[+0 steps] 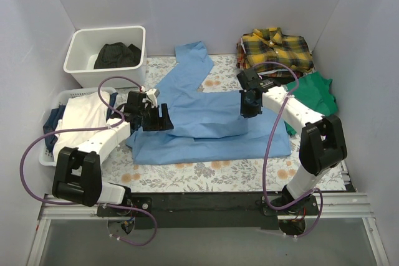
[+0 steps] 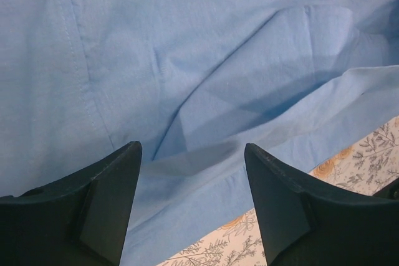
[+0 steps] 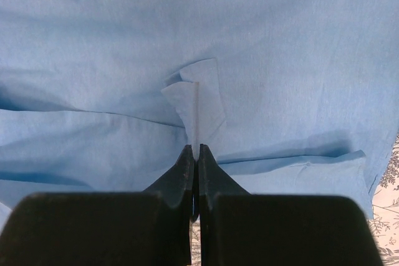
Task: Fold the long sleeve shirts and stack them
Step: Fold the shirt
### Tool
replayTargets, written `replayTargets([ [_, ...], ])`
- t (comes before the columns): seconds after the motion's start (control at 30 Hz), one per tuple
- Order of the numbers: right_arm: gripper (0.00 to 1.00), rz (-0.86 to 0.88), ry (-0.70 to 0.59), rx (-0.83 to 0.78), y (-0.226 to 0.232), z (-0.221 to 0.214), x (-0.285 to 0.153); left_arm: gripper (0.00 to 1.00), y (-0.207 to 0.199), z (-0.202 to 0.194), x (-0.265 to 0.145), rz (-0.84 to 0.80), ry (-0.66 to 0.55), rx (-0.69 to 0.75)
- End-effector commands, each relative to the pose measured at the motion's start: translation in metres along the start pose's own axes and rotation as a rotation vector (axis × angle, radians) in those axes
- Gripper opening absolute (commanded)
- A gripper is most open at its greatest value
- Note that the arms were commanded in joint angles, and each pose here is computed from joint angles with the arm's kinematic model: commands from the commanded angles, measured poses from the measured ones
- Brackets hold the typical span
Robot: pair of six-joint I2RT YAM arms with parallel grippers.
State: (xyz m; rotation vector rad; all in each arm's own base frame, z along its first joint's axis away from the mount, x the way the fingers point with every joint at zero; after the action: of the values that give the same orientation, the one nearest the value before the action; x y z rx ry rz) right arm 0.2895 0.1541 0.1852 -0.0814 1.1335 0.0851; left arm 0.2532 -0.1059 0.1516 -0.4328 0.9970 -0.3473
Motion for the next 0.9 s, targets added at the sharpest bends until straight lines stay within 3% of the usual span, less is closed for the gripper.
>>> replayTargets([
  [0.0, 0.01, 0.007, -0.029, 0.022, -0.006, 0.002, -0.006, 0.66, -0.004, 0.016, -0.006, 0.002, -0.088, 0.052],
  [0.17, 0.01, 0.018, -0.014, 0.074, -0.017, 0.002, -0.005, 0.64, -0.009, 0.013, -0.006, -0.076, -0.097, 0.085],
  [0.27, 0.01, 0.023, -0.003, 0.083, -0.022, 0.004, -0.002, 0.6, -0.012, 0.005, -0.006, -0.142, -0.044, 0.084],
  [0.6, 0.01, 0.07, 0.002, 0.129, -0.027, 0.019, 0.004, 0.4, -0.007, -0.01, -0.002, -0.147, 0.008, 0.023],
  [0.63, 0.01, 0.077, 0.006, 0.129, -0.027, 0.019, 0.005, 0.31, -0.007, -0.01, -0.002, -0.147, 0.01, 0.022],
  [0.7, 0.01, 0.083, 0.006, 0.13, -0.026, 0.021, 0.005, 0.25, -0.007, -0.011, -0.003, -0.142, 0.012, 0.019],
  [0.87, 0.01, 0.091, 0.01, 0.13, -0.025, 0.022, 0.007, 0.24, -0.011, -0.014, -0.012, -0.164, -0.004, 0.024],
])
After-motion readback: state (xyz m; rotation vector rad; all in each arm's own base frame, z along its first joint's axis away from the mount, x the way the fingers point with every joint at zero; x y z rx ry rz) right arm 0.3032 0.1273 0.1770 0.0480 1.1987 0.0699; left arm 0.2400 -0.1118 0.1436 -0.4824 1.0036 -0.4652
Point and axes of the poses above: each gripper's point midway between its finger pads, its own x axis out along the fingers, its own y axis along the line the jaws close on, z = x × y, the point moved 9 cm from there along -x, back along the fingers, and after that the axes turned 8 degrees about -x, right-handed, at the moved point
